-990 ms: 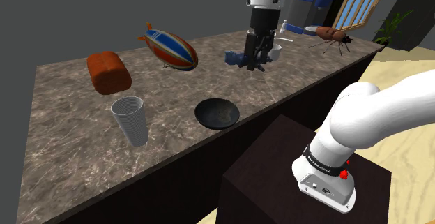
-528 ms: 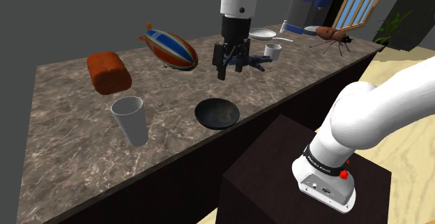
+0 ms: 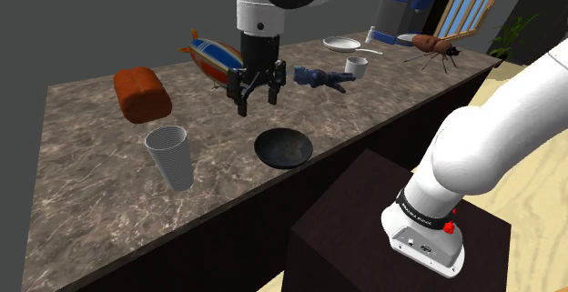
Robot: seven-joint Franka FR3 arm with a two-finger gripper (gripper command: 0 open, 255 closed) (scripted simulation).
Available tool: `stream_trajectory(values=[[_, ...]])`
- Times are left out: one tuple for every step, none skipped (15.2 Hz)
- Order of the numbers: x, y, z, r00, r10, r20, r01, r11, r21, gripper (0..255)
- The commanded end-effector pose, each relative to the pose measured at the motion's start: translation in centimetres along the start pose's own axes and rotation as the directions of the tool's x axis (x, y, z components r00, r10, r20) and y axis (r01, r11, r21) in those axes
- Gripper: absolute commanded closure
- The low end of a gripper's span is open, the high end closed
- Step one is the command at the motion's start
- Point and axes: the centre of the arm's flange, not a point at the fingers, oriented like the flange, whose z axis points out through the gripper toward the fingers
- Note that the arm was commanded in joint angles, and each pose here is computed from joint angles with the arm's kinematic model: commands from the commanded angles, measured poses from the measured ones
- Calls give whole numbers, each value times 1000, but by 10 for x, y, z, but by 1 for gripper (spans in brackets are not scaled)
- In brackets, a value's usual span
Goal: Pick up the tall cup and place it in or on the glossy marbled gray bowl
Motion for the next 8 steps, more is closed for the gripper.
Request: stream_trajectory(values=[[14, -22, 10, 1000, 13, -9, -13, 1000, 0, 0], [21, -33, 13, 1000, 19, -13, -19, 1000, -1, 0], [28, -43, 16, 1000, 25, -17, -25, 1000, -2, 0], [35, -54, 19, 999, 31, -21, -31, 1000, -3, 0], [42, -64, 23, 999, 37, -26, -37, 999, -4, 0], [50, -74, 26, 999, 42, -30, -43, 999, -5, 0], [57, -85, 29, 998, 48, -34, -48, 999, -6, 0], [64, -95, 32, 998, 54, -38, -54, 999, -6, 0]])
